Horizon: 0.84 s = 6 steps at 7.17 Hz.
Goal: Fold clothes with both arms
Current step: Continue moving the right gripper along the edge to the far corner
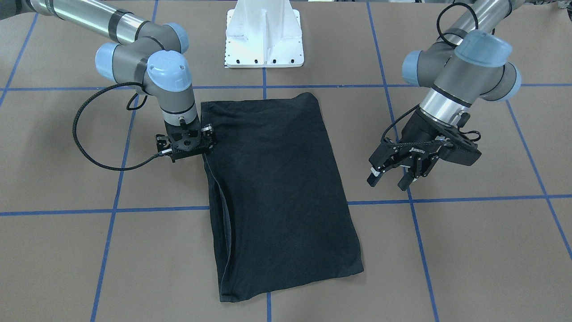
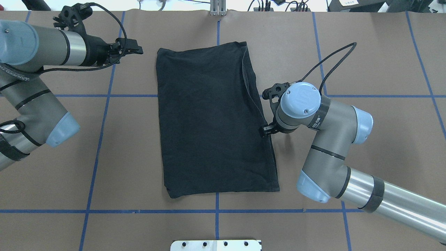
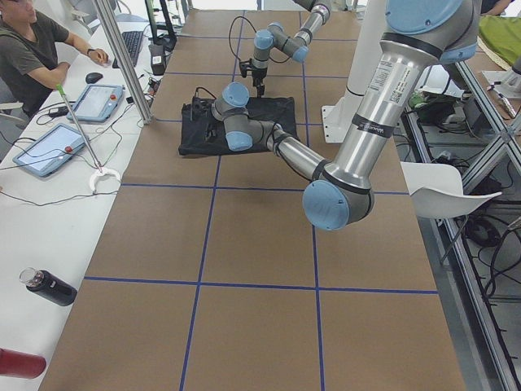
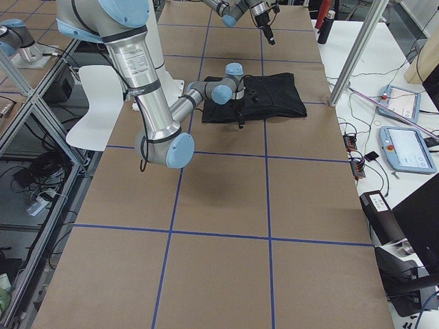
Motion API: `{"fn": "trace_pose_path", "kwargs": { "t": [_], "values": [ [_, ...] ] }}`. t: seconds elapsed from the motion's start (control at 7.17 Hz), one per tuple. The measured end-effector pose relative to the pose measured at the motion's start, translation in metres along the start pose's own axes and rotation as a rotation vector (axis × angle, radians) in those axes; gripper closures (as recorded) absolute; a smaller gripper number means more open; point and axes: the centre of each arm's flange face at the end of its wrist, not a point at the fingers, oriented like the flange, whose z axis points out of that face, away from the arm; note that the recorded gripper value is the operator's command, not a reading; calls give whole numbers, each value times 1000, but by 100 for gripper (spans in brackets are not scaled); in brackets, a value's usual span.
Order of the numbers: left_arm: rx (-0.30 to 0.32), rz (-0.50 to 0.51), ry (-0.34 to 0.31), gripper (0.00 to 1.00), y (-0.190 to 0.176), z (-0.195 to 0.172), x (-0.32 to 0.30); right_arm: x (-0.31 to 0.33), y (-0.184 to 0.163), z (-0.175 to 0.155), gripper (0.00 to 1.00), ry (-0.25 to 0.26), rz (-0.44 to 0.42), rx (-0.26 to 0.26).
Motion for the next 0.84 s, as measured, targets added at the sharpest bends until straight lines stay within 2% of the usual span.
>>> {"fn": "trace_pose_path", "kwargs": {
  "t": [0.14,0.42,0.56,0.84],
  "values": [
    [0,0,0,0,0,0,1,6,-3,-1,1,-2,4,-3],
    [0,1,2,0,0,0,2,3,-15,-16,1,-39,10,-1],
    [0,1,1,0,0,0,2,-6,-27,-27,1,-57,9,16],
    [-1,-1,-2,0,0,1,0,-32,-74,-41,1,-69,18,65]
  ]
}}
